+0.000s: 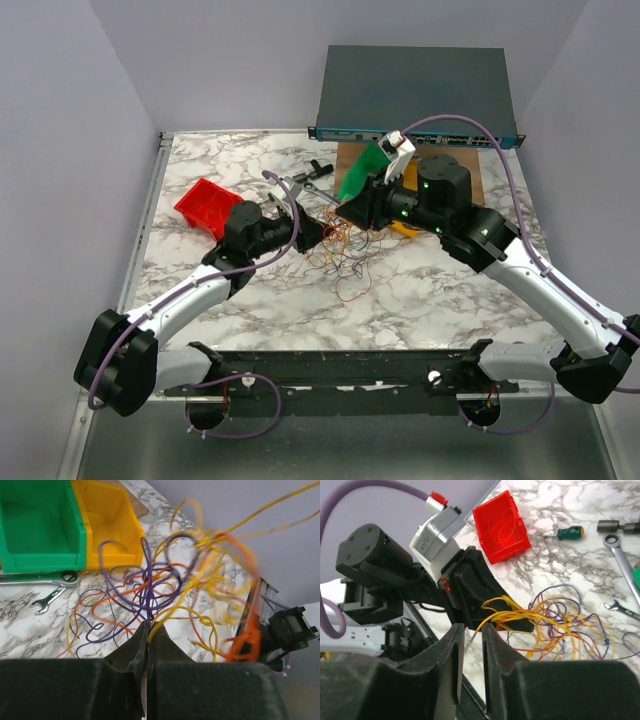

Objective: Untangle the cables
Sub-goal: Untie the cable.

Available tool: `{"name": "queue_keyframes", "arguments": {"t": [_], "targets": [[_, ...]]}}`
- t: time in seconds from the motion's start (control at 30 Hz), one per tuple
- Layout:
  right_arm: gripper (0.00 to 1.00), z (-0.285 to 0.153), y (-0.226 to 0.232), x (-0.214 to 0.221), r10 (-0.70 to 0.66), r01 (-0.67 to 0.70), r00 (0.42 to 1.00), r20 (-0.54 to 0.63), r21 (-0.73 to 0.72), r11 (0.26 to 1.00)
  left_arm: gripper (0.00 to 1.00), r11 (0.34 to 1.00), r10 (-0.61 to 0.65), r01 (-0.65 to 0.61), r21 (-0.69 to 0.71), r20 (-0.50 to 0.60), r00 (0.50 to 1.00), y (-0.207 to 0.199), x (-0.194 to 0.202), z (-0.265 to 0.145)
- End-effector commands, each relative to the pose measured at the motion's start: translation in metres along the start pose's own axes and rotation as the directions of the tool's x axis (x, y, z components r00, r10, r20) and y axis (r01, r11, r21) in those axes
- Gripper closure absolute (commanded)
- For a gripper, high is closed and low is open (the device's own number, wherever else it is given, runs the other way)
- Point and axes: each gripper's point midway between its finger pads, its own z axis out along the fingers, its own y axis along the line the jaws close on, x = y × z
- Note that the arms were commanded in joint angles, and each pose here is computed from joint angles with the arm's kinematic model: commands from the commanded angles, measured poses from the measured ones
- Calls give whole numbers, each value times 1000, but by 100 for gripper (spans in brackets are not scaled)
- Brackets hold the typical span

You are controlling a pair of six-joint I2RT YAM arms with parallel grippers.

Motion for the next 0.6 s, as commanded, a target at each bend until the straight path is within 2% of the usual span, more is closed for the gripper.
{"name": "queue_keyframes", "arguments": {"t": [0.0,0.07,0.17,0.37,0.57], "targets": [[58,12,4,33,20,-29,992,-123,-69,997,100,995,28,-30,94,23,999,-17,-15,8],[41,19,0,48,29,-40,985,-168,-65,997,100,992,18,-19,128,8,1000,-19,-9,10],[33,22,-24,60,51,-44,985,-164,45,998,100,986,-14,14,166,-2,1000,-21,-1,12],[31,-3,-75,69,40,-13,996,-85,296,955,100,989,-49,52,137,-31,998,-5,7,11],[36,-29,-110,89,57,-28,997,-49,456,890,100,995,-26,33,94,-81,996,4,13,7]]}}
